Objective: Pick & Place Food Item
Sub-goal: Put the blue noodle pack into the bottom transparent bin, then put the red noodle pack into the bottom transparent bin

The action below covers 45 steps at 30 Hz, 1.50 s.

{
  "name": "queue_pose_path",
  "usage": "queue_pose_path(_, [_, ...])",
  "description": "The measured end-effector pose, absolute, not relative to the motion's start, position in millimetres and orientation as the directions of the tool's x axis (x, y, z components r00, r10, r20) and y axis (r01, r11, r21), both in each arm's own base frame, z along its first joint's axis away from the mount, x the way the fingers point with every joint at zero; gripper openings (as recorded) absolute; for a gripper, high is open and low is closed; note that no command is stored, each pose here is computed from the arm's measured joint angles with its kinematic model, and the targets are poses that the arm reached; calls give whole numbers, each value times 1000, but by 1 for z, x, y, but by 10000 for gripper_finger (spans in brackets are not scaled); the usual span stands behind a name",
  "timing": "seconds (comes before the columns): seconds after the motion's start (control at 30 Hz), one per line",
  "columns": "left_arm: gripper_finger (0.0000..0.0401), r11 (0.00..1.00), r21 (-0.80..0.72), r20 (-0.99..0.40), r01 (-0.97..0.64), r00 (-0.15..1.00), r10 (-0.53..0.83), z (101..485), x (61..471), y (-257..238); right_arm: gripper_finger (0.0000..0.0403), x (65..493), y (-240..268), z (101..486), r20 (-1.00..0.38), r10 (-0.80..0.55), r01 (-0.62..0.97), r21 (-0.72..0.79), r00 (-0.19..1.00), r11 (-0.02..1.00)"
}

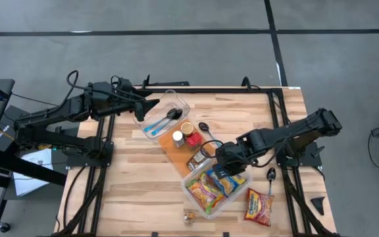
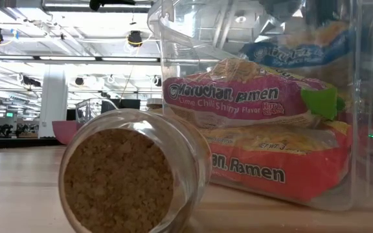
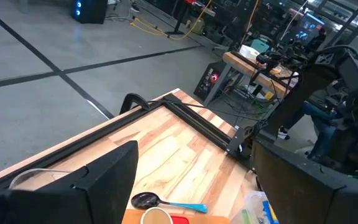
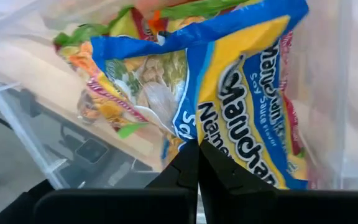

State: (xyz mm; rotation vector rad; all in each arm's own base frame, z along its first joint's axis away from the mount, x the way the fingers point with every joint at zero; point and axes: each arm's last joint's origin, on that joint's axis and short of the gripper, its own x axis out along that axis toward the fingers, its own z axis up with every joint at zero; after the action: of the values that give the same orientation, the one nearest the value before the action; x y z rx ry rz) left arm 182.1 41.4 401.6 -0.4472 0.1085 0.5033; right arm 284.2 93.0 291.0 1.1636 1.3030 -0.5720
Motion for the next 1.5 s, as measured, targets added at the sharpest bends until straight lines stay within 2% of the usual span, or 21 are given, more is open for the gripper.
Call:
queue_pose_path(0.4, [309, 782, -387, -208, -489, 872, 442, 402, 182, 41, 0, 283, 86, 283, -950, 224, 858, 296, 218, 419])
queue_pose_path(0.67, [309, 781, -389, -208, -489, 872, 442, 402, 182, 41, 3, 283, 82, 282, -961, 162, 800, 277, 225, 533])
queue_pose_path(1.23, [309, 778, -394, -208, -489, 872, 442, 402, 182, 41, 132, 279, 79, 281, -976, 95, 787, 216, 198, 578])
queue_pose_path(1.5, [309, 778, -395, -208, -489, 872, 443, 402, 182, 41, 156, 280, 82, 303, -960, 41, 790, 253, 278, 559])
